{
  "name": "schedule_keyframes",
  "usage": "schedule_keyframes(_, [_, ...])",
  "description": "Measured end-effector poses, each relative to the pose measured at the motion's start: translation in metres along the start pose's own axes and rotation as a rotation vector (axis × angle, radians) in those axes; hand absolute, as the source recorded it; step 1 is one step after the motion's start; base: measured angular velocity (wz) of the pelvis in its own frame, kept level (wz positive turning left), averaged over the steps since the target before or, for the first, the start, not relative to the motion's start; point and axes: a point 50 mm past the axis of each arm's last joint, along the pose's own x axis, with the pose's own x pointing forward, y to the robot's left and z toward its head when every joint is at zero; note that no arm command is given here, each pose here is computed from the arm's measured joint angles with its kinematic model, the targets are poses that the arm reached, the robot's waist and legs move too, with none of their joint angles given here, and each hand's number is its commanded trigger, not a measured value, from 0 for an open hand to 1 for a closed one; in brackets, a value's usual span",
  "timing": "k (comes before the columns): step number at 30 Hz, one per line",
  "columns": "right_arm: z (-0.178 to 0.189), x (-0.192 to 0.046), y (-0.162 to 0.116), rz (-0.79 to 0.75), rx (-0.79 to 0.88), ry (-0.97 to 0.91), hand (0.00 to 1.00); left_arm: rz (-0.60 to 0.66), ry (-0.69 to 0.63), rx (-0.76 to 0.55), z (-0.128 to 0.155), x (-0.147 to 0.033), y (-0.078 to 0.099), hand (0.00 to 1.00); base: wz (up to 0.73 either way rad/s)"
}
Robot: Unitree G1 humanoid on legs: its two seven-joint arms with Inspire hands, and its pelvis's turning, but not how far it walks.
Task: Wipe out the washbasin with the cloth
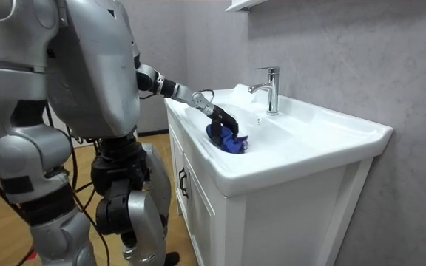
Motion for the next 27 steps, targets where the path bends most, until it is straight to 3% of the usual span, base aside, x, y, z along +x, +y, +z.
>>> schedule_keyframes(6, [0.01, 0.001, 0.007, 0.016, -0.065, -0.022, 0.0, -0.058, -0.125, 0.023, 0.041, 0.002, -0.007, 1.0, -0.01])
schedule_keyframes(14, [0.027, 0.0, 0.01, 0.022, -0.115, -0.06, 0.0, -0.096, -0.142, 0.075, 0.051, 0.002, -0.014, 1.0, -0.06])
schedule_keyframes(22, [0.014, 0.001, 0.009, 0.014, -0.113, -0.003, 0.0, -0.114, -0.177, 0.122, 0.071, 0.003, -0.011, 1.0, 0.03])
schedule_keyframes(27, [0.008, 0.001, 0.01, 0.019, -0.14, 0.013, 0.0, -0.134, -0.216, 0.078, 0.082, 0.004, -0.009, 1.0, -0.01])
